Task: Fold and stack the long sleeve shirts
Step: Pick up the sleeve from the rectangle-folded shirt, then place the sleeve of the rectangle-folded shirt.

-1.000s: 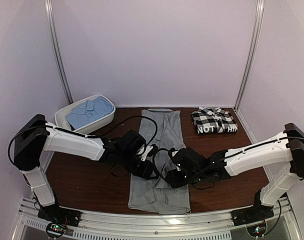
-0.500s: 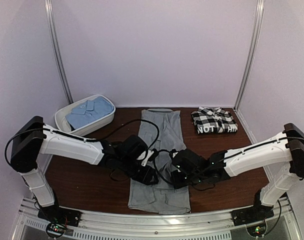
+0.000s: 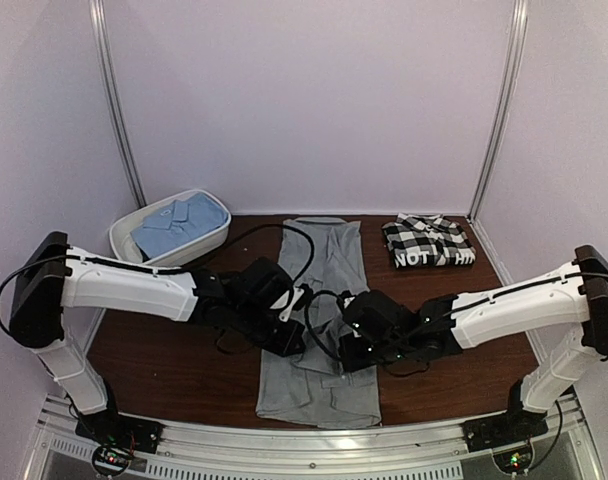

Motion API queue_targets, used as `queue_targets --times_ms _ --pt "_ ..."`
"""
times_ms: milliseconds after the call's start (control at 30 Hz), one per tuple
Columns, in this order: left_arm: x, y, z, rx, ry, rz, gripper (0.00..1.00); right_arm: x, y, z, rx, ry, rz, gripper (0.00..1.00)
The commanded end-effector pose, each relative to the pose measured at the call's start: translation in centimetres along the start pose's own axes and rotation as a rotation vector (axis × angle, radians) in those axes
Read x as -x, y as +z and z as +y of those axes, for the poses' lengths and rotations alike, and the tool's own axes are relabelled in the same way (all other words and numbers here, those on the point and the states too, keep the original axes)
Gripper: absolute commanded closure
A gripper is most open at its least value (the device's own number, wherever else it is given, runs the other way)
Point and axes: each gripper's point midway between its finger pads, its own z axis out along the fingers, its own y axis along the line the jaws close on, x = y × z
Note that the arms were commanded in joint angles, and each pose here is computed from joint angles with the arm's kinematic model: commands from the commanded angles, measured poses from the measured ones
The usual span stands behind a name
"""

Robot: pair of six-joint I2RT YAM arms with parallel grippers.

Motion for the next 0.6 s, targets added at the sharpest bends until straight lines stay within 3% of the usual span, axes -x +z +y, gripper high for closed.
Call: queue_targets --times_ms 0,267,367,433,500,567 --pt "2.6 -4.3 -1.2 0.024 0.044 -0.097 1.0 0.9 -1.7 2.7 0.093 -0.027 0.012 0.97" --pt "-0.8 -6.9 0.6 0.091 0.055 -0.009 1.0 -2.0 -0.8 6.1 0.171 -0.101 0.174 0.96" --pt "-3.2 -6.2 1.7 0.097 0.041 0.044 1.0 -2.7 -0.3 6.8 0.197 -0.108 0.21 0.83" --pt "-4.5 -5.4 2.6 0.11 0.035 0.078 0.91 -2.2 -0.6 7.3 0.213 -0.108 0.194 0.68" --pt "-5.2 -5.0 3.0 0.111 0.021 0.088 0.69 -0.8 -1.3 7.3 0.209 -0.103 0.15 0.56" --pt "-5.0 -5.1 2.5 0.082 0.013 0.069 0.55 0.8 -2.1 6.7 0.186 -0.09 0.101 0.47"
